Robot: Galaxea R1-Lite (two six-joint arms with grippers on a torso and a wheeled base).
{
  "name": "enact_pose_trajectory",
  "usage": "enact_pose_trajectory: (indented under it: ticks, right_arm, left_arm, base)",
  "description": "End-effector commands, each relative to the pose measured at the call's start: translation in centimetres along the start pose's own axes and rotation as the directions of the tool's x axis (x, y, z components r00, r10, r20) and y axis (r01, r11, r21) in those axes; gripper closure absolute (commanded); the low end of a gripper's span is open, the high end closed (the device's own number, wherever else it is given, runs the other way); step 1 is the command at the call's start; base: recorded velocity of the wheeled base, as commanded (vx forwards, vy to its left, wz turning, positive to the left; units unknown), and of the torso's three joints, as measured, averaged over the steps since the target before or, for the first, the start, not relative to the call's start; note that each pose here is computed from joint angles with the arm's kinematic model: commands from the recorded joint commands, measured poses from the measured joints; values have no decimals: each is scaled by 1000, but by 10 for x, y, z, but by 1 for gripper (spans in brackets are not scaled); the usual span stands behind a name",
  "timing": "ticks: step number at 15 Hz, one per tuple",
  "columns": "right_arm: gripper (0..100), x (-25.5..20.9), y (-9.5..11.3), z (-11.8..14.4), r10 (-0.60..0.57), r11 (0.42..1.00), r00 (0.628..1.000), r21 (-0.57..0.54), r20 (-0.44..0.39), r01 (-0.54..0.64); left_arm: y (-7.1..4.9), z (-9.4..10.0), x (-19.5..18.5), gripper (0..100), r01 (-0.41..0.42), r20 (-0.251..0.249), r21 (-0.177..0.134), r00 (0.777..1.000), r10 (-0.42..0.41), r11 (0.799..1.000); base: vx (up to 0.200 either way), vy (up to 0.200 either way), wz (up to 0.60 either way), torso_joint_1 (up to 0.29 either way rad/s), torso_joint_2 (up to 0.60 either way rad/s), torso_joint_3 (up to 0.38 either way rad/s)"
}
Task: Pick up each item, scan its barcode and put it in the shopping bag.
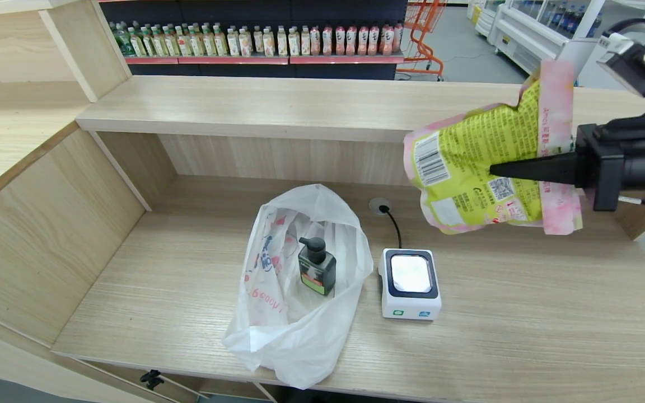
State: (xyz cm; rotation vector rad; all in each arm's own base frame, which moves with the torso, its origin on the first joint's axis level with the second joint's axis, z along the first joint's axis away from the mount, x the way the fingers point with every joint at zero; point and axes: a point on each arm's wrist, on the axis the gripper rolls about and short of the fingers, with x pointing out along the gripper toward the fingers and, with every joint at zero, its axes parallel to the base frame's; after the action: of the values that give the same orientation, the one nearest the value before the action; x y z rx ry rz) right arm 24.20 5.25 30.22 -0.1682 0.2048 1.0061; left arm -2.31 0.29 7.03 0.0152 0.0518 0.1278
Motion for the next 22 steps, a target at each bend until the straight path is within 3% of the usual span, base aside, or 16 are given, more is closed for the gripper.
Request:
enact_pose_trajectory:
  ticks: [1, 3, 6, 14, 19, 22]
  right_arm:
    - [100, -20, 26, 8, -22, 993, 999, 116, 46, 17]
    - [100, -17, 25, 4, -61, 960, 995, 276, 79, 37]
    - [100, -10, 47, 19, 8, 881, 990, 467, 143, -74]
    - [100, 29, 85, -23, 224, 830, 975, 524, 4, -192]
    - [100, 44, 84, -55, 247, 852, 965, 496, -93, -170]
    - [100, 60, 68, -66, 199, 878, 973, 463, -118, -124]
  left_arm:
    - [0, 0, 0, 0, 1, 0, -1, 1000, -1, 1000]
    - [0, 0, 0, 0, 1, 0, -3, 1000, -1, 1000]
    - [0, 0, 0, 0, -1, 0, -3, 1000, 1, 1000]
    - [0, 0, 0, 0, -1, 0, -3, 1000, 1, 1000]
    - [0, 0, 0, 0, 1, 0, -3, 1000, -1, 1000]
    - [0, 0, 0, 0, -1, 0, -3, 1000, 1, 1000]
  base:
    - [0, 200, 0, 2, 2, 12]
    - [0, 200, 0, -2, 0, 2]
    - [0, 0, 0, 0, 0, 0]
    - [0, 0, 0, 0, 0, 0]
    - [0, 0, 0, 0, 0, 0]
    - [0, 0, 0, 0, 0, 0]
